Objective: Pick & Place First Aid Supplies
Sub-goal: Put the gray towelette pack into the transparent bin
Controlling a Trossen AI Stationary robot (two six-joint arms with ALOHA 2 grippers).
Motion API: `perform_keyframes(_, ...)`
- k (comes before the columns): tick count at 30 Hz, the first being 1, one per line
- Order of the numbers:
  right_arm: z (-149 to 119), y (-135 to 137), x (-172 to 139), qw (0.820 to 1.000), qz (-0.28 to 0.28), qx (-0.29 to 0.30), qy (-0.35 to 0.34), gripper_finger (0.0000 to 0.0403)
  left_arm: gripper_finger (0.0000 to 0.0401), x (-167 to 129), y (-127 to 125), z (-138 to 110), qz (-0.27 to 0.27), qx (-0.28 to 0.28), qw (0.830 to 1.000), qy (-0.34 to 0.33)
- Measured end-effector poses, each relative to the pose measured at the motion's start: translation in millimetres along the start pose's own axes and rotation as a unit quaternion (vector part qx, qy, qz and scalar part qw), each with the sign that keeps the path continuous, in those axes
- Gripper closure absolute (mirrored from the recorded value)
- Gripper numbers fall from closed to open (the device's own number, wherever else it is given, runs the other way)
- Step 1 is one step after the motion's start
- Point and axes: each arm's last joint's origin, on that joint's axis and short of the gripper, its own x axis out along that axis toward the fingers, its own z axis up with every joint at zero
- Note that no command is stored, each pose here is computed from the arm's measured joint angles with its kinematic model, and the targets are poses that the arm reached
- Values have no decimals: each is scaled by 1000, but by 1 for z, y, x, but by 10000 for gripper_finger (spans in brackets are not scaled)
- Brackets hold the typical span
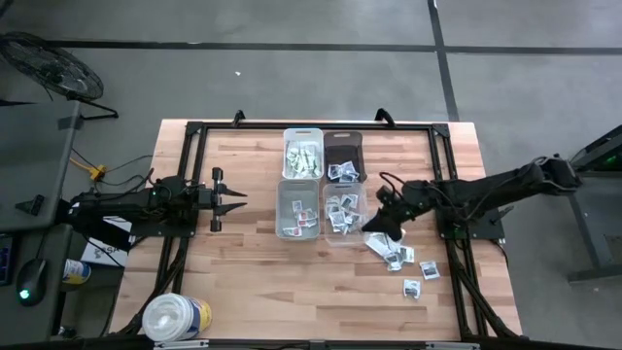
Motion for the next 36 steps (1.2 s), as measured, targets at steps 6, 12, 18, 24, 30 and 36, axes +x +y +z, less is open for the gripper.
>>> perform_keyframes(6, -1, -18, 0, 996, -36, 78, -31, 403, 305, 0, 0, 0, 0, 0, 1000, 0)
perform_keyframes(12, 2, -23, 1, 993, -52, 92, -46, 403, 305, 0, 0, 0, 0, 0, 1000, 0)
perform_keyframes(18, 4, -30, 5, 992, -60, 105, -35, 403, 305, 0, 0, 0, 0, 0, 1000, 0)
perform_keyframes(24, 6, -38, 10, 990, -75, 119, -30, 402, 305, 0, 0, 0, 0, 0, 1000, 0)
perform_keyframes(30, 4, -44, 16, 987, -89, 133, -17, 366, 305, 0, 0, 0, 0, 0, 1000, 0)
perform_keyframes(36, 4, -44, 16, 987, -90, 135, -20, 299, 305, 0, 0, 0, 0, 0, 1000, 0)
